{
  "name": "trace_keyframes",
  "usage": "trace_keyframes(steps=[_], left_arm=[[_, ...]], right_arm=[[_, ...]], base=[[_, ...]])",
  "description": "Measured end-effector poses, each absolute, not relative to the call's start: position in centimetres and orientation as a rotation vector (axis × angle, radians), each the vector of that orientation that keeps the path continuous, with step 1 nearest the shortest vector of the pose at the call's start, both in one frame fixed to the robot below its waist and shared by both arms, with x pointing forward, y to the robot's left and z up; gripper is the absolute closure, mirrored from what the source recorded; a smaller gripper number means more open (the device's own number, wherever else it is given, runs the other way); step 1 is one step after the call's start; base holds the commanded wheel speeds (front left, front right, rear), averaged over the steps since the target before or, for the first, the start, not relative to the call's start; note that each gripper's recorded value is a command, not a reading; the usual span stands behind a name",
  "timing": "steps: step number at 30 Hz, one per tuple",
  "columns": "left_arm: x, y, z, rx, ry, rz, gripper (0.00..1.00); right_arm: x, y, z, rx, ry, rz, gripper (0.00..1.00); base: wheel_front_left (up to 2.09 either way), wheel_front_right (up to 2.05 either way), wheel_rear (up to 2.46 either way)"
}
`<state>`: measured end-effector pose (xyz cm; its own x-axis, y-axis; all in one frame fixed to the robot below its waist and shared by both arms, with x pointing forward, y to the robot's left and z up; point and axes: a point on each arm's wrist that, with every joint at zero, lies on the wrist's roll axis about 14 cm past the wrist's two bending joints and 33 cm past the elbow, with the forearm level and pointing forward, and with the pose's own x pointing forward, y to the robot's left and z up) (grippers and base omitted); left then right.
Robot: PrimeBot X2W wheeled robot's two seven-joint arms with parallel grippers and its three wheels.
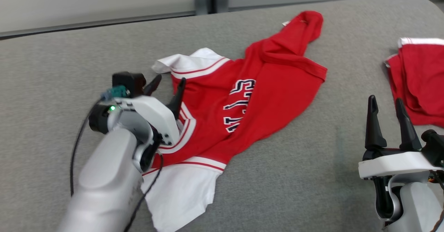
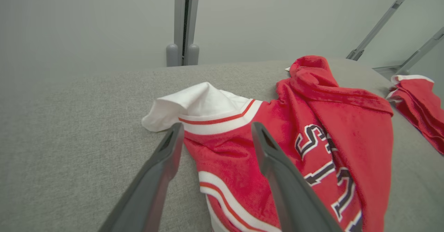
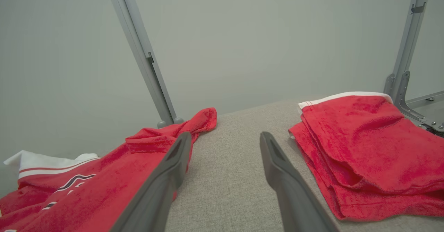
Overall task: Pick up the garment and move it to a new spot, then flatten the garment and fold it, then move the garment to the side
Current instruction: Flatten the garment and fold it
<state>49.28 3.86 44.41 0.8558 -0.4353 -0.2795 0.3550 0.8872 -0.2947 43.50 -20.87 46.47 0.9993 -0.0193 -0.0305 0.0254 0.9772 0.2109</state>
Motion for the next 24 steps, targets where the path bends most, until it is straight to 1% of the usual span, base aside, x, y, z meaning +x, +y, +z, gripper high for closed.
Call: trace_keyframes(steps=[4, 9, 14, 15, 16, 20, 24], left_arm=[[51.5, 3.0, 42.0, -0.227, 0.480, -0.421, 0.00], [52.9, 1.5, 39.1, -0.205, 0.596, -0.438, 0.00], [54.2, 0.4, 37.7, -0.226, 0.640, -0.444, 0.00], [54.5, 0.3, 37.7, -0.226, 0.635, -0.446, 0.61], [54.9, 0.3, 37.8, -0.225, 0.626, -0.443, 1.00], [56.8, 0.7, 39.6, -0.233, 0.547, -0.431, 1.00], [59.6, 2.5, 43.7, -0.258, 0.392, -0.383, 1.00]], right_arm=[[42.9, -22.5, 45.2, 0.211, 0.062, -0.077, 0.00], [42.4, -24.4, 44.5, 0.209, 0.076, -0.139, 0.00], [42.0, -25.5, 43.7, 0.203, 0.096, -0.175, 0.00], [42.0, -25.6, 43.6, 0.202, 0.098, -0.179, 0.00], [42.0, -25.7, 43.6, 0.201, 0.098, -0.182, 0.00], [41.9, -25.8, 43.7, 0.201, 0.096, -0.187, 0.00], [41.8, -25.7, 44.2, 0.204, 0.085, -0.185, 0.00]], base=[[0.00, 0.00, 0.00], [0.00, 0.00, 0.00], [0.00, 0.00, 0.00], [0.00, 0.00, 0.00], [0.00, 0.00, 0.00], [0.00, 0.00, 0.00], [0.00, 0.00, 0.00]])
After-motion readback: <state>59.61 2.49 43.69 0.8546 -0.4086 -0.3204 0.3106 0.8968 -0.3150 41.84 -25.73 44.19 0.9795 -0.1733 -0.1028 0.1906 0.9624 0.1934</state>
